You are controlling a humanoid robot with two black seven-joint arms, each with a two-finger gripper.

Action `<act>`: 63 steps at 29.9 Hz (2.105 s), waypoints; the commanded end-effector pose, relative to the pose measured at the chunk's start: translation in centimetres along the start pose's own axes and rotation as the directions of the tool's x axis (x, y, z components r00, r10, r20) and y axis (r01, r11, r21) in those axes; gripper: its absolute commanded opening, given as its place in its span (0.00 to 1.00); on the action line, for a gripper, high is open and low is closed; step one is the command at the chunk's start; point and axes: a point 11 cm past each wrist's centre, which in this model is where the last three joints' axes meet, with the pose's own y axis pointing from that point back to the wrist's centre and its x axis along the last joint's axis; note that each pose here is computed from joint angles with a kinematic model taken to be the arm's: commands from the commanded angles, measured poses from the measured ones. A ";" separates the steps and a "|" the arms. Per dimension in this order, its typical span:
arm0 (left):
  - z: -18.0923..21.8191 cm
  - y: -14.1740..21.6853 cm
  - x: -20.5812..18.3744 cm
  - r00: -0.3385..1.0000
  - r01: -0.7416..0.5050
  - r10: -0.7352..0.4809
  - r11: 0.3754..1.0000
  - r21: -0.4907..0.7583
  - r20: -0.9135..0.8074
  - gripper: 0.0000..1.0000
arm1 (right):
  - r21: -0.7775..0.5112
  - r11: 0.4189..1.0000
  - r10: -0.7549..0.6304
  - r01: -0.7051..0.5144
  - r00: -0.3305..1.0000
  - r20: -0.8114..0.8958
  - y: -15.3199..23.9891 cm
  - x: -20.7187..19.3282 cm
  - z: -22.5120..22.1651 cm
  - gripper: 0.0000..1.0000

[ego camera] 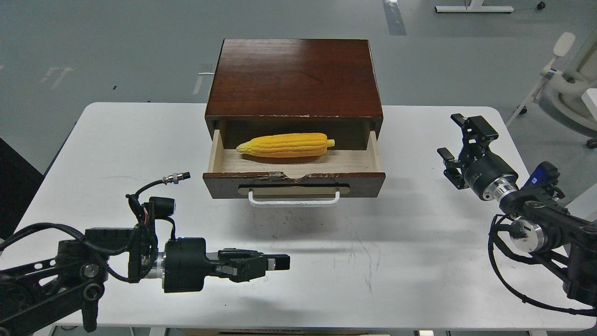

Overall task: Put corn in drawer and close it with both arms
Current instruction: 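Bring the left gripper down in front of the drawer's white handle, then push the drawer front with the left gripper into the cabinet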

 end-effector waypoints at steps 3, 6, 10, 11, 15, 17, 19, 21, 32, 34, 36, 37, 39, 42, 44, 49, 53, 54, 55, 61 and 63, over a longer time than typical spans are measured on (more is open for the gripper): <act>-0.6 -0.4 1.3 0.993 -0.092 0.091 0.996 -0.020 -0.077 0.00 | -0.005 1.000 0.001 -0.001 1.000 0.002 0.1 0.0 0.2 0.97; -1.0 -0.6 1.7 0.989 -0.125 0.123 0.992 -0.019 -0.078 0.00 | -0.005 1.000 0.000 0.000 1.000 0.003 0.1 0.0 0.3 0.97; -2.3 -1.1 2.0 0.984 -0.155 0.155 0.988 0.002 -0.092 0.00 | -0.003 1.000 0.000 0.000 1.000 0.005 0.0 -0.2 0.3 0.97; -2.5 -1.1 2.0 0.983 -0.160 0.160 0.987 0.007 -0.094 0.00 | -0.003 1.000 0.000 0.000 1.000 0.005 0.0 -0.2 0.3 0.97; -3.5 -1.0 2.1 0.979 -0.171 0.174 0.985 0.034 -0.102 0.00 | -0.005 1.000 0.002 -0.002 1.000 0.005 0.1 -0.1 0.3 0.97; -3.8 -0.9 2.2 0.979 -0.173 0.177 0.984 0.040 -0.104 0.00 | -0.009 1.000 0.003 -0.003 1.000 0.006 0.2 -0.1 0.5 0.97; -4.1 -0.9 2.3 0.977 -0.181 0.186 0.982 0.048 -0.107 0.00 | -0.012 1.000 0.004 -0.004 1.000 0.007 0.3 -0.1 0.6 0.97; -4.1 -0.8 2.6 0.976 -0.187 0.191 0.981 0.047 -0.107 0.00 | -0.012 1.000 0.005 -0.005 1.000 0.006 0.3 0.0 0.7 0.97; -4.2 -1.0 3.3 0.971 -0.201 0.204 0.979 0.043 -0.123 0.00 | -0.013 1.000 0.005 -0.005 1.000 0.006 0.4 0.0 0.7 0.97; -4.4 -0.8 3.5 0.969 -0.210 0.214 0.977 0.049 -0.125 0.00 | -0.016 1.000 0.006 -0.006 1.000 0.009 0.4 0.0 0.9 0.97; -4.6 -0.9 3.7 0.967 -0.218 0.223 0.975 0.051 -0.127 0.00 | -0.019 1.000 0.006 -0.006 1.000 0.009 0.5 0.0 1.0 0.97; -4.6 -0.9 3.7 0.966 -0.218 0.223 0.975 0.051 -0.127 0.00 | -0.019 1.000 0.006 -0.006 1.000 0.009 0.5 0.0 1.0 0.97; -4.6 -1.4 4.3 0.965 -0.227 0.231 0.973 0.042 -0.127 0.00 | -0.019 1.000 0.008 -0.008 1.000 0.009 0.6 0.1 1.0 0.97; -4.9 -1.5 4.9 0.963 -0.237 0.241 0.970 0.049 -0.120 0.00 | -0.019 1.000 0.008 -0.008 1.000 0.009 0.6 0.1 1.0 0.97; -5.0 -1.5 5.1 0.962 -0.241 0.245 0.969 0.051 -0.117 0.00 | -0.019 1.000 0.009 -0.009 1.000 0.008 0.6 0.1 1.0 0.97; -5.2 -2.0 6.1 0.961 -0.250 0.255 0.967 0.053 -0.107 0.00 | -0.019 1.000 0.011 -0.011 1.000 0.005 0.6 0.3 0.9 0.97; -5.7 -1.7 7.4 0.958 -0.267 0.273 0.961 0.072 -0.088 0.00 | -0.025 1.000 0.011 -0.011 1.000 0.009 0.8 0.2 1.3 0.97; -5.7 -1.8 7.5 0.957 -0.269 0.275 0.960 0.073 -0.089 0.00 | -0.027 1.000 0.012 -0.011 1.000 0.010 0.8 0.2 1.3 0.97; -5.8 -2.2 7.9 0.954 -0.277 0.283 0.958 0.067 -0.098 0.00 | -0.027 1.000 0.012 -0.011 1.000 0.010 0.8 0.2 1.3 0.97; -6.3 -2.2 9.6 0.944 -0.307 0.314 0.948 0.080 -0.098 0.00 | -0.034 0.999 0.016 -0.016 1.000 0.010 1.1 0.3 1.7 0.97; -6.4 -2.3 9.9 0.942 -0.315 0.323 0.945 0.084 -0.096 0.00 | -0.035 0.999 0.017 -0.016 1.000 0.010 1.1 0.3 1.7 0.97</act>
